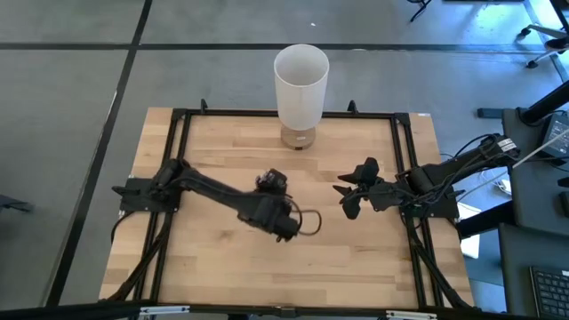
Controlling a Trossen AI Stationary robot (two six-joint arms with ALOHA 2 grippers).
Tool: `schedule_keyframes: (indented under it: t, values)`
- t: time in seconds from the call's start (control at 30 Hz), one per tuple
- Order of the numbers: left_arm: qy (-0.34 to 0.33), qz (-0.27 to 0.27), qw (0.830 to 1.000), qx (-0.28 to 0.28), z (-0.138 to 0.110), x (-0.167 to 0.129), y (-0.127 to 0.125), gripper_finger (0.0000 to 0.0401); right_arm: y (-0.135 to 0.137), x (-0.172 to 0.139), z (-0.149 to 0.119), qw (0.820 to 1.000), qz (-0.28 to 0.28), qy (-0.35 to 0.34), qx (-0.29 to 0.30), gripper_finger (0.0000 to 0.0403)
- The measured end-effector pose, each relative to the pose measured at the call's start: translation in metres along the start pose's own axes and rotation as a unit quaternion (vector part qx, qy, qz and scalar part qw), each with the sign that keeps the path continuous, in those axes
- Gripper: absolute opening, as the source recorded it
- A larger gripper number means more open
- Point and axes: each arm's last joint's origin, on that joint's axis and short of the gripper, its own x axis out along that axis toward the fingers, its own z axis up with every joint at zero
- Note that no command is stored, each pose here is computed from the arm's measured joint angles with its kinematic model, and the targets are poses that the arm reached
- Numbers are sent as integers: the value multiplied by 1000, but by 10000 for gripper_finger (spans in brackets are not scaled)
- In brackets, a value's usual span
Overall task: Put items in baskets/containers
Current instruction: Put the eyeshadow brush into the holder
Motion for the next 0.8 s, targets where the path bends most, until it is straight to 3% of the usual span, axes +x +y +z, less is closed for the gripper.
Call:
schedule_keyframes:
  t: [0.07, 0.13, 0.5, 0.67, 0.73, 0.8]
  values:
    - [2, -64, 997, -31, -1, 7, 3, 22, 0, 0, 0, 1000, 0, 0, 2, 170]
    - [4, -82, 996, -40, -1, 11, 5, 22, 0, 0, 0, 1000, -7, -6, 2, 170]
    - [35, -34, 999, 11, -9, 33, 28, 21, 0, 0, 2, 1000, -15, -17, 5, 170]
    - [73, 42, 995, 47, -15, 45, 44, 21, -1, 0, 1, 1000, -16, -16, 3, 170]
    - [87, 58, 993, 46, -18, 51, 50, 21, -1, 0, 1, 1000, -16, -16, 2, 170]
    - [87, 33, 996, 16, -23, 57, 56, 21, -1, 0, 1, 1000, -16, -16, 2, 170]
